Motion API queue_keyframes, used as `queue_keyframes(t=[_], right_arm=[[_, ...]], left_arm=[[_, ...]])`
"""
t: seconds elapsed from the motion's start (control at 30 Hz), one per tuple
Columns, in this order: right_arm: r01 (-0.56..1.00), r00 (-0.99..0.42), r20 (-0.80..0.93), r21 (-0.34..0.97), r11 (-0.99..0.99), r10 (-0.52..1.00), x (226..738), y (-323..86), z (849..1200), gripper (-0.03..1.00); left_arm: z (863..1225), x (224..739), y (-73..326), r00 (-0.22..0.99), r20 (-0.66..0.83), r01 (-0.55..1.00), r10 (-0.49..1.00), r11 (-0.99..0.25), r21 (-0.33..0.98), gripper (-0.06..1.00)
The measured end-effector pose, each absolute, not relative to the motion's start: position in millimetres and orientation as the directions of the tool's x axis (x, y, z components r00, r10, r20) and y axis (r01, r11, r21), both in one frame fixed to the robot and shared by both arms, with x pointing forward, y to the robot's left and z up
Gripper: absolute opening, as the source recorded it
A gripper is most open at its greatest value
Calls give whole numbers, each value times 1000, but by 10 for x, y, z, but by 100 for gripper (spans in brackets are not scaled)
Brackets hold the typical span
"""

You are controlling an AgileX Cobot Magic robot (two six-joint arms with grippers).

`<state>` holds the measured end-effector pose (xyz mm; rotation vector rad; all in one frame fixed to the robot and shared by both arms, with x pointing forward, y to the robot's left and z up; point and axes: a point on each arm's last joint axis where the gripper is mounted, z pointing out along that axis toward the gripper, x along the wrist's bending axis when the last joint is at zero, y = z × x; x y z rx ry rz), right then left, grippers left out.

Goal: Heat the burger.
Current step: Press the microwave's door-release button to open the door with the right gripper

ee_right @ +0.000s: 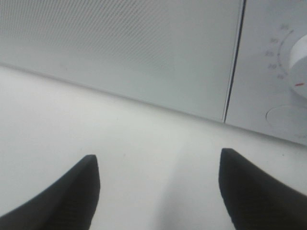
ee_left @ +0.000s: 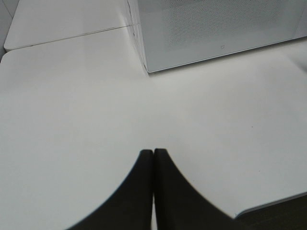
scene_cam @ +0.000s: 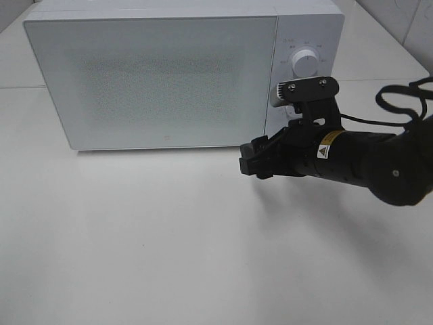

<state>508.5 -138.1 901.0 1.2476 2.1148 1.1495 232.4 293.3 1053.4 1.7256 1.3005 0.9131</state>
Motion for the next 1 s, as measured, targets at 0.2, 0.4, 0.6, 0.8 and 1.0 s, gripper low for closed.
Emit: queue_keyframes(t=[0.2,0.4,0.6,0.8,1.0], right_arm=[[656,-517,-15,636,407,856,5151,-1374,9230,66],[772,-492,-42,441,458,870,5223,-1386,9416,66],[861,-373,-42,356,363,927,5391,-1647,9607,66],[928,-228,-41,293,230,973,5432,-2039,9713,66],[961,-133,-64,236,145,989,5295,-2341,9939,66]], left_arm=[[10534,2324,2933,220,91,415,971,-177,892,0],[10534,2324,2933,220,91,415,971,-177,892,0],[10534,2324,2933,220,91,415,971,-177,892,0],[10534,2324,2933,220,91,415,971,-177,892,0],[10534,2324,2933,220,91,415,971,-177,892,0]])
